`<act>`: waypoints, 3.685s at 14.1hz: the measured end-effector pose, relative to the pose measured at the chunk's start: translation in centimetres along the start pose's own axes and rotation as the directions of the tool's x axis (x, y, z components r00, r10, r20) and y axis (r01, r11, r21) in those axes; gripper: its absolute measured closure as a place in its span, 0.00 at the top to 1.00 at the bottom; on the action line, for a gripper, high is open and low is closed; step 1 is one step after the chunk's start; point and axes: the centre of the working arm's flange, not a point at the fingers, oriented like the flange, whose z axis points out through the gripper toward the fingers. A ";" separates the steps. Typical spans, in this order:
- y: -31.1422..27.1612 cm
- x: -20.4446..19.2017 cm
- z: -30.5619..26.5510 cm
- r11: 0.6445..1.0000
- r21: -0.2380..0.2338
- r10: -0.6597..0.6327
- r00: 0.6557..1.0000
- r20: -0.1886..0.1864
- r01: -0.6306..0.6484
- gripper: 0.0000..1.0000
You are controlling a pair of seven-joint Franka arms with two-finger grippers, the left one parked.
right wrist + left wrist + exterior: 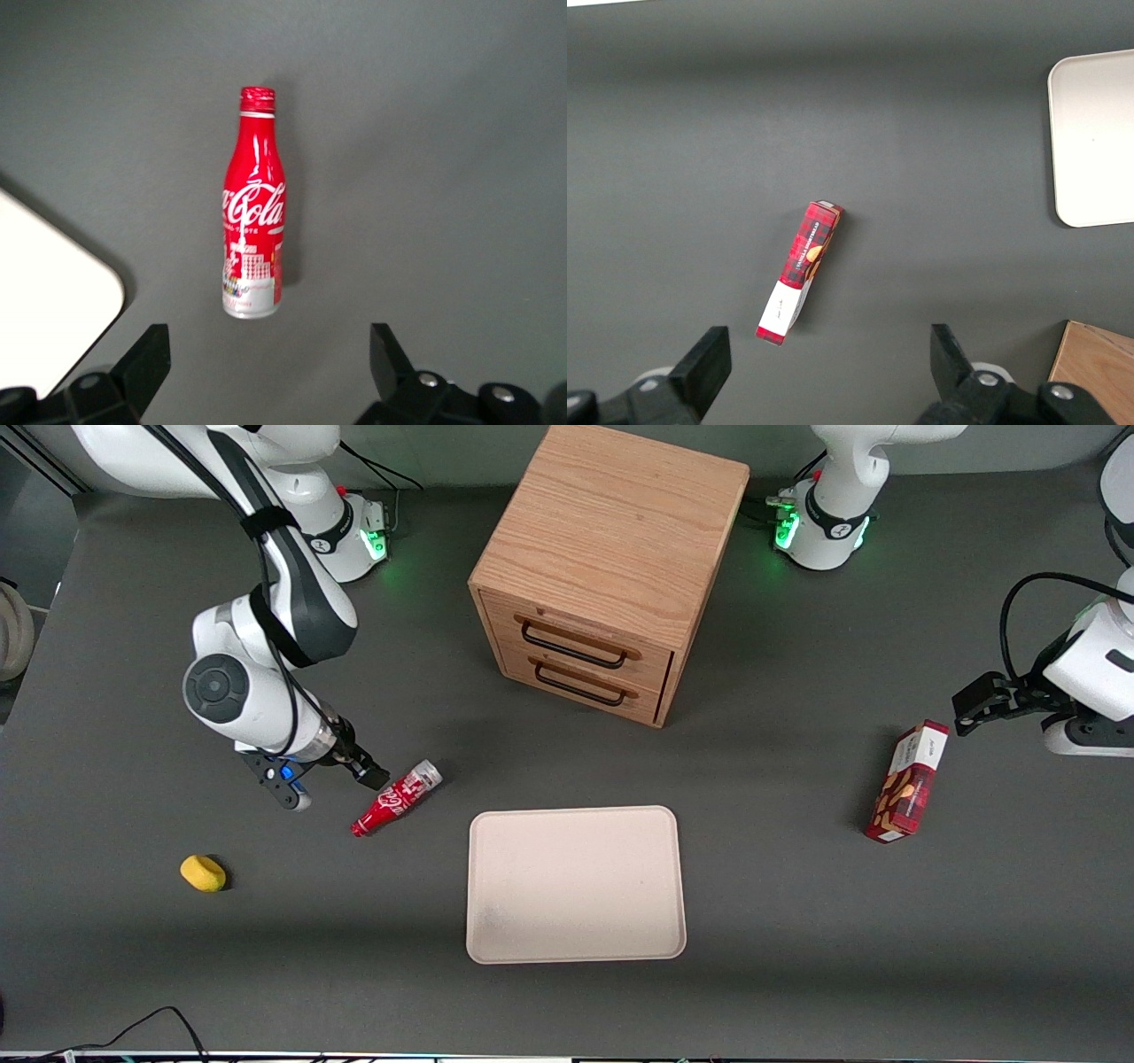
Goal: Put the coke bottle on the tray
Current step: 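Lower the open right gripper around the bottle's body and close it, then lift the gripped bottle off the table with the right gripper, then carry the bottle over the cream tray and stand it upright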
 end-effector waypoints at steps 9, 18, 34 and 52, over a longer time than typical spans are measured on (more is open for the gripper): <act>-0.5 1.2 9.9 0.996 0.053 0.069 0.997 0.026 -0.071 1.00; -0.3 2.3 13.6 0.995 0.055 0.083 0.996 0.020 -0.084 0.96; -3.1 3.8 7.8 0.995 0.083 0.058 0.998 -0.027 -0.055 0.54; -15.5 -3.9 -9.6 0.742 0.031 -0.657 0.735 -0.167 0.670 0.54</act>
